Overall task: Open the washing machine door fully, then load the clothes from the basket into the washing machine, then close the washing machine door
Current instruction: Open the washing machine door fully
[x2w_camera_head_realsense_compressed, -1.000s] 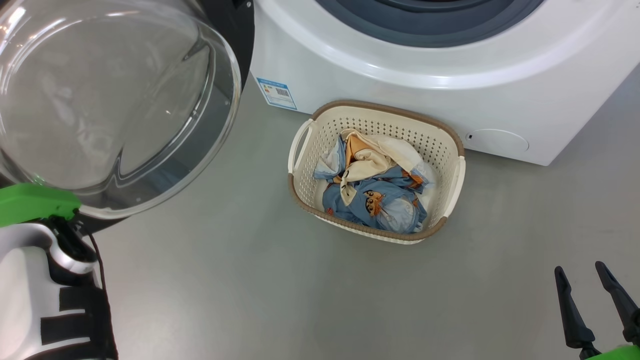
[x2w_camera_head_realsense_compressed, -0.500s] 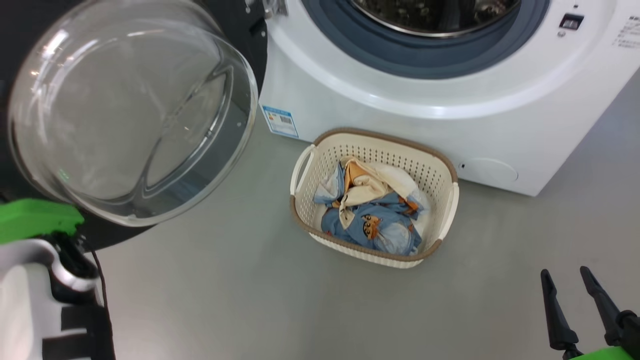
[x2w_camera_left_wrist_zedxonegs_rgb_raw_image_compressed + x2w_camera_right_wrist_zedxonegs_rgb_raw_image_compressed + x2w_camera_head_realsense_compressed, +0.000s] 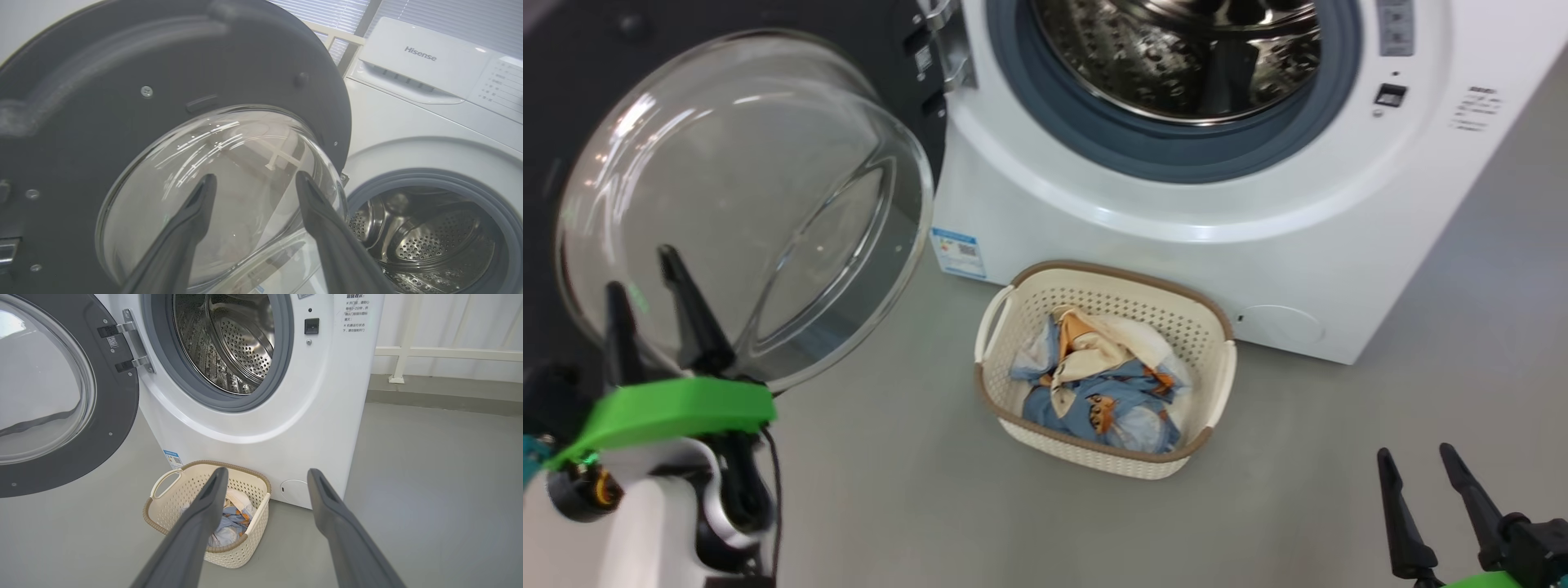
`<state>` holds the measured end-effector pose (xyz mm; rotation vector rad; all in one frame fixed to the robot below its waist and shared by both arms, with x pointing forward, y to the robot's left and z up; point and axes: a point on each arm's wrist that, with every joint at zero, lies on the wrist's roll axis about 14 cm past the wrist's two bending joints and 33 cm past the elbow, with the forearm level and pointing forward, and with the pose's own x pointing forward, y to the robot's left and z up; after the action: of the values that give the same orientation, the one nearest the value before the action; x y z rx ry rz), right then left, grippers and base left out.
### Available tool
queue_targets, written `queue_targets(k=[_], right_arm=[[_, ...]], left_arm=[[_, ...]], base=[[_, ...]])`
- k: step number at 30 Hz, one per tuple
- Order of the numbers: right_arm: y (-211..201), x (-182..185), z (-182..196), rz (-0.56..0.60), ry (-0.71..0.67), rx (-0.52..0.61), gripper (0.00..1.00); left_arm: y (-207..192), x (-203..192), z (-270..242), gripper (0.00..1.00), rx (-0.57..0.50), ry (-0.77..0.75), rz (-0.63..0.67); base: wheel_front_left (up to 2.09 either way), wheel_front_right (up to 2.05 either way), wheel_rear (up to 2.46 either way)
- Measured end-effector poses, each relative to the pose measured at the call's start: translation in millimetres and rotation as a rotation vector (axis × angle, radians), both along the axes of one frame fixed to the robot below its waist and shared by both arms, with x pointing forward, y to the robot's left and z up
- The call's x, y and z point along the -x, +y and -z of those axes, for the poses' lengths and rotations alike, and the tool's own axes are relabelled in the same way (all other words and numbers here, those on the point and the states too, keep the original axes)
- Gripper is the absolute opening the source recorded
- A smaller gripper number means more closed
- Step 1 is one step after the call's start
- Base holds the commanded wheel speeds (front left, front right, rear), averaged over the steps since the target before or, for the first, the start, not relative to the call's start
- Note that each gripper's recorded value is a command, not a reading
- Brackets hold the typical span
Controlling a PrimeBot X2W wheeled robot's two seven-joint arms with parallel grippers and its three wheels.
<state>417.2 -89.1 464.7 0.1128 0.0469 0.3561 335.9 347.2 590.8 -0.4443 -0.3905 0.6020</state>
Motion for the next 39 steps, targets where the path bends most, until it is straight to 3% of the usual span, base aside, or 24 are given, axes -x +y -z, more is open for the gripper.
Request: queue_targets(k=[7,13,27,39], right_arm=[[-15,12,-16,0.045,-0.044,0.001,1.0],[-40,23,-36,0.117,-0.1,-0.002,1.0],[-98,53,-50,0.29,-0.137,0.014,1.0],[-117,68,-43,0.355,-0.114,0.023,1.0]], left_arm=[[-62,-22,4,1.0,-0.025,-0.036,0.265],[-99,-27,36,1.0,-0.035,0.032,0.426],[-156,-41,67,1.0,-0.149,0.142,0.618],[-198,-41,94,1.0,-0.26,0.243,0.747]], base=[[0.0,0.0,0.0],[0.0,0.0,0.0],[0.0,0.0,0.0],[0.0,0.0,0.0]])
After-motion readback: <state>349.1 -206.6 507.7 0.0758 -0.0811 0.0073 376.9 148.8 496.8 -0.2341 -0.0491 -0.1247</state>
